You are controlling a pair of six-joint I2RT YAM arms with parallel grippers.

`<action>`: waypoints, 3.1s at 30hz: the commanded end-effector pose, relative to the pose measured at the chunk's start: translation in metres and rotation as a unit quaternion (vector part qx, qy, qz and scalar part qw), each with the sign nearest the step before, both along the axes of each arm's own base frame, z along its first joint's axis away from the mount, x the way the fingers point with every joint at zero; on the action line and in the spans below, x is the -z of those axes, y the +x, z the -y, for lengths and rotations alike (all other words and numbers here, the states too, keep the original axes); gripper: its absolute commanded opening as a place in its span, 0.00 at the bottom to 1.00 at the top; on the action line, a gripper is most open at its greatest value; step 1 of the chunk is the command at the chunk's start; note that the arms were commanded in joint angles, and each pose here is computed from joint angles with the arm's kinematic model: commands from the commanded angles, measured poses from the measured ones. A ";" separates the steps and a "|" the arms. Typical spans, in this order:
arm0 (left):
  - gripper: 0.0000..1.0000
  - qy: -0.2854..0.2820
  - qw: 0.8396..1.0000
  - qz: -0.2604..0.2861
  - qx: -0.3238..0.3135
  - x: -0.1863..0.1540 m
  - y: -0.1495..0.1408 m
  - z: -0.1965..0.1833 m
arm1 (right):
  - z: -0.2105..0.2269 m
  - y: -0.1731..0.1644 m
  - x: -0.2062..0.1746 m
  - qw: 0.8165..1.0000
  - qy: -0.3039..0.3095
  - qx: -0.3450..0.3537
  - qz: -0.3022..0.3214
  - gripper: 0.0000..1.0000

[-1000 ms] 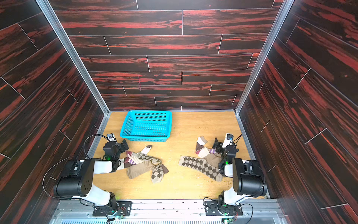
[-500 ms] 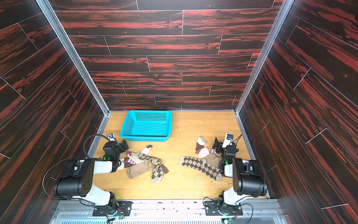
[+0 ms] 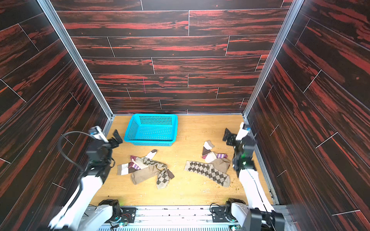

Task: Place the socks together as a pair
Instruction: Adjust the sock at the center of the board, then place the sock at the center of the board, then move the sock to the center of the board.

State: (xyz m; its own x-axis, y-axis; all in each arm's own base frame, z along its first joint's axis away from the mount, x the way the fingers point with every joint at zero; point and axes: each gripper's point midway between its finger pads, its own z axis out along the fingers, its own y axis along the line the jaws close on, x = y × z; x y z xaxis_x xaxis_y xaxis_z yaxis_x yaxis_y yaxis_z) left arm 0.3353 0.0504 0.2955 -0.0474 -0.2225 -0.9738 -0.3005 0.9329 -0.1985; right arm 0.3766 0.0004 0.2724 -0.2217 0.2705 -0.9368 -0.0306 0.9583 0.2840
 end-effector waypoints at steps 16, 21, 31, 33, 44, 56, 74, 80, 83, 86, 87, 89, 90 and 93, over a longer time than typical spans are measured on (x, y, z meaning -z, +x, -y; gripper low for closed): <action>1.00 -0.152 0.880 -0.438 0.105 0.144 -0.134 0.136 | -0.228 -0.145 0.173 0.809 0.009 -0.227 -0.542 0.83; 0.97 -0.161 0.843 -0.486 0.162 0.183 -0.131 0.184 | -0.236 -0.135 0.198 0.811 -0.054 -0.167 -0.557 0.75; 0.74 -0.171 0.822 -0.522 0.150 0.247 -0.115 0.206 | -0.242 -0.113 0.241 0.818 -0.112 -0.089 -0.558 0.51; 0.68 -0.165 0.820 -0.532 0.128 0.258 -0.111 0.198 | -0.237 -0.117 0.250 0.815 -0.115 -0.077 -0.563 0.45; 0.59 -0.186 0.831 -0.523 0.038 0.277 -0.097 0.140 | -0.237 -0.112 0.243 0.836 -0.103 -0.089 -0.532 0.00; 0.59 -0.197 0.836 -0.511 -0.032 0.279 -0.065 0.090 | -0.255 -0.125 0.123 0.864 -0.087 -0.223 -0.443 0.00; 0.97 -0.183 0.856 -0.478 -0.071 0.222 -0.078 0.044 | -0.371 -0.203 0.177 0.759 -0.071 -0.356 -0.540 0.05; 0.99 -0.215 0.863 -0.456 -0.039 0.186 -0.088 0.056 | -0.358 -0.207 0.162 0.760 -0.058 -0.357 -0.540 0.49; 0.99 -0.232 0.873 -0.427 -0.028 0.165 -0.095 0.060 | -0.328 -0.202 0.145 0.773 -0.035 -0.331 -0.540 0.58; 1.00 -0.226 0.885 -0.406 -0.021 0.145 -0.102 0.063 | -0.276 -0.189 0.144 0.790 -0.022 -0.260 -0.554 0.59; 0.99 -0.219 0.889 -0.402 -0.013 0.139 -0.105 0.067 | -0.252 -0.180 0.150 0.797 -0.019 -0.220 -0.562 0.59; 0.99 -0.197 0.895 -0.400 0.006 0.130 -0.109 0.079 | -0.209 -0.163 0.160 0.808 0.001 -0.150 -0.570 0.59; 1.00 -0.184 0.897 -0.400 0.020 0.126 -0.111 0.087 | -0.191 -0.153 0.164 0.813 0.022 -0.125 -0.568 0.58; 0.99 -0.151 0.900 -0.406 0.057 0.121 -0.116 0.115 | -0.149 -0.130 0.183 0.822 0.046 -0.061 -0.565 0.50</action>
State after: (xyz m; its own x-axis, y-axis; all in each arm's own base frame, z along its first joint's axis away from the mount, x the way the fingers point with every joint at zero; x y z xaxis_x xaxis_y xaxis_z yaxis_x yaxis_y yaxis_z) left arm 0.2333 -0.0625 0.1759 -0.7318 -0.4573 -0.5053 -0.3625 0.8891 -0.2795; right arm 0.2475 0.1828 0.1121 -0.9774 0.1655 -0.1313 0.1110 0.9311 0.3474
